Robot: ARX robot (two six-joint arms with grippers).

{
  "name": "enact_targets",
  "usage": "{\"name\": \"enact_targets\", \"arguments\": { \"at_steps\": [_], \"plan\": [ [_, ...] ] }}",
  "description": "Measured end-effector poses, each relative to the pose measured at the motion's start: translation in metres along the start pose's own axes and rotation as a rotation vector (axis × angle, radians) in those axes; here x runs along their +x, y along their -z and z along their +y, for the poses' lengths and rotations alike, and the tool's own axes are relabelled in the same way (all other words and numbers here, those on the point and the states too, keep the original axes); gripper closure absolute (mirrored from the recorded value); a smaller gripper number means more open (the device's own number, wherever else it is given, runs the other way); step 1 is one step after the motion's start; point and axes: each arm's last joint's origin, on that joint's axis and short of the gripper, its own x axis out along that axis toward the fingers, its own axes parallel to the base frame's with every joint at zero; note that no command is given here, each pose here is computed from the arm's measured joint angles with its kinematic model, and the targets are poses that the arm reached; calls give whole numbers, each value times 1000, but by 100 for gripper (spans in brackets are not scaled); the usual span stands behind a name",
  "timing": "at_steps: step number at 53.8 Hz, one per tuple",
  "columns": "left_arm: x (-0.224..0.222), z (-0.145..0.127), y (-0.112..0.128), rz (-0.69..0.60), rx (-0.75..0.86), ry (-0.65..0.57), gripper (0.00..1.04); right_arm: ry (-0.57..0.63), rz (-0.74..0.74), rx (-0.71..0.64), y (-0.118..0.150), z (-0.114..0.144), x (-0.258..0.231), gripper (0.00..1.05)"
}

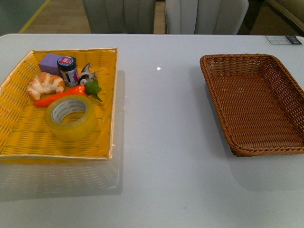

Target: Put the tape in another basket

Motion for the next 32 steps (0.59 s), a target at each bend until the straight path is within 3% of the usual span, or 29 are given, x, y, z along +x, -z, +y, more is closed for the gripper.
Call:
{"name": "enact_targets", "arguments": {
  "at_steps": [32],
  "plan": [
    [0, 0, 0, 0, 0, 0, 9, 0, 0, 0, 0, 0, 0, 9]
  ]
}}
